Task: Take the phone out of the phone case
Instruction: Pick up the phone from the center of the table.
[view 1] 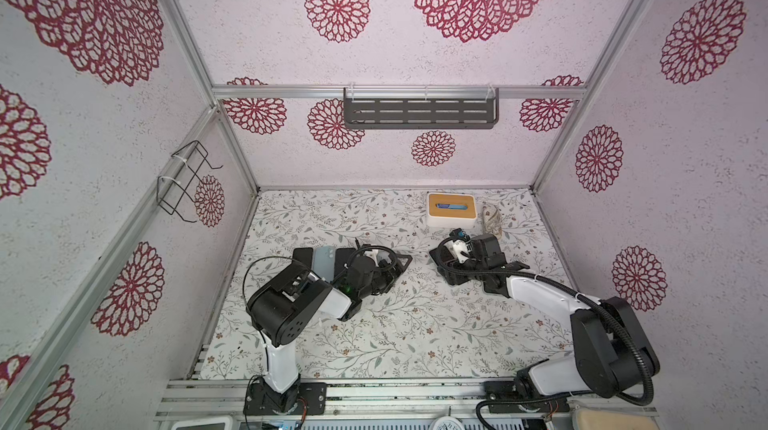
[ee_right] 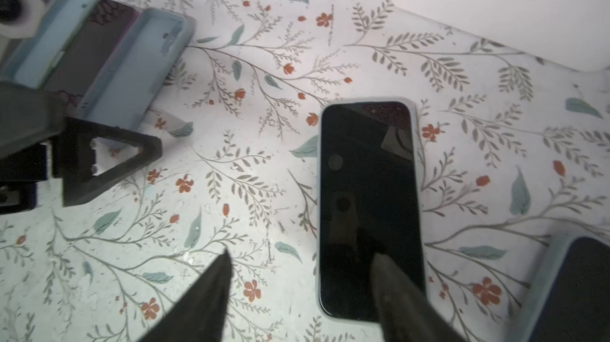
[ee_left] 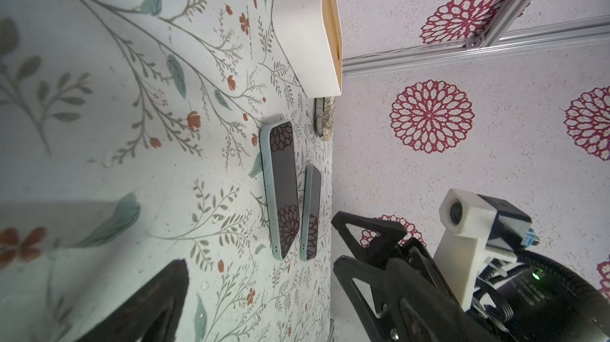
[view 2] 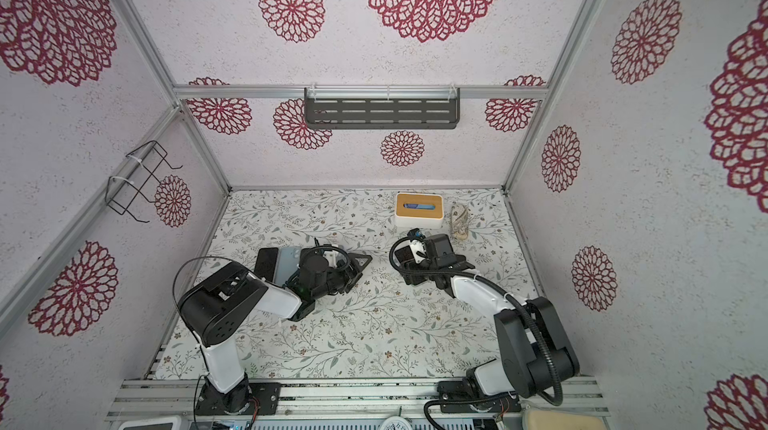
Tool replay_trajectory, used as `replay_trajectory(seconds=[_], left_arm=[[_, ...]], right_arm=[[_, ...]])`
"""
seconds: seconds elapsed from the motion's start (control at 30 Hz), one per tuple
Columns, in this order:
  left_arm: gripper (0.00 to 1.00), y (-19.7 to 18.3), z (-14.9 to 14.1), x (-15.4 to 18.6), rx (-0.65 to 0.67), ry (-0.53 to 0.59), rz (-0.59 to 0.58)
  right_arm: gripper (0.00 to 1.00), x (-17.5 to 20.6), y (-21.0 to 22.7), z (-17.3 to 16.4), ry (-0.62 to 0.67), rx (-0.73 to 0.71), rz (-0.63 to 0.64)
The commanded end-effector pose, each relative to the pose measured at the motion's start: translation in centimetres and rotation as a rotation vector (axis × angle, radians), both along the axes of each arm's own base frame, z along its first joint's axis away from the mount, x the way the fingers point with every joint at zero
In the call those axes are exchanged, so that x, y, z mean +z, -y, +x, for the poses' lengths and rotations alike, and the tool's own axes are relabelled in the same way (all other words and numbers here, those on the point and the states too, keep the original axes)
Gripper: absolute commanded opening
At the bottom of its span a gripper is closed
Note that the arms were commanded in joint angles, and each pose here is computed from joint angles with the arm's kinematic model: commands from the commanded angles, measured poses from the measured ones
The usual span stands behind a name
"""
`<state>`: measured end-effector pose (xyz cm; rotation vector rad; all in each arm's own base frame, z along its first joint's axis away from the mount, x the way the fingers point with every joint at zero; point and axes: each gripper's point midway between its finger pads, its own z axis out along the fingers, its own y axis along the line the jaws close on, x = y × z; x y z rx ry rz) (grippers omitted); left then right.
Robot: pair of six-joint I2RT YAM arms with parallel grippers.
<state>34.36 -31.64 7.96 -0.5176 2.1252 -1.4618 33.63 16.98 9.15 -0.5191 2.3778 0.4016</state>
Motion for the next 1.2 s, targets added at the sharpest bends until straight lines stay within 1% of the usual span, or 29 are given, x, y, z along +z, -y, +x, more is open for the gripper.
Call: replay_trajectory(seconds=[0.0,0.07,0.1,0.2,0.27,0.43,0.5,0.63,0.8,0.93,1.07,1.13,1.17], left_arm=[[0.97,1.4,0.4,5.0,0.003,0.126,-0.017],[0.97,1.4,0.1,6.1,0.002,0.152,0.062],[0.97,1.1,0.0,6.7,0.005,0.154,0.109],[0.97,-0.3,-0.4,7.6,0.039,0.155,0.248],[0.97,-1.1,-0.6,8.1,0.052,0.161,0.303],[0.97,-2.3,-1.0,9.4,0.065,0.184,0.371],[0.97,-2.5,-1.1,9.4,0.068,0.185,0.386],[0.97,-2.6,-1.0,9.2,0.073,0.187,0.409],[0.97,-2.4,-0.5,8.6,0.072,0.176,0.434],[0.97,-2.3,0.0,7.9,0.085,0.146,0.450],[0.97,-1.3,0.4,7.4,0.076,0.103,0.433],[0.97,-0.9,0.7,6.8,0.076,0.069,0.419],[0.97,-0.6,0.8,6.5,0.074,0.049,0.426]], right_arm=[[0.87,-0.5,3.1,1.1,-0.033,-0.131,-0.137],[0.90,-1.5,3.9,1.5,-0.074,-0.150,-0.171],[0.92,-1.9,3.9,1.6,-0.083,-0.138,-0.185],[0.95,-3.2,3.1,1.6,-0.107,-0.058,-0.200],[0.96,-3.9,2.8,1.7,-0.117,-0.022,-0.212],[0.97,-4.9,2.3,2.4,-0.125,0.014,-0.223],[0.97,-5.3,2.5,2.6,-0.134,0.013,-0.243],[0.96,-6.0,2.1,2.4,-0.159,0.031,-0.236],[0.90,-7.5,1.9,1.9,-0.209,0.049,-0.258],[0.85,-8.3,1.7,1.1,-0.231,0.068,-0.278],[0.75,-8.2,1.4,0.6,-0.223,0.078,-0.286],[0.67,-7.8,1.0,0.5,-0.219,0.073,-0.265],[0.64,-7.6,0.9,0.5,-0.212,0.064,-0.249]])
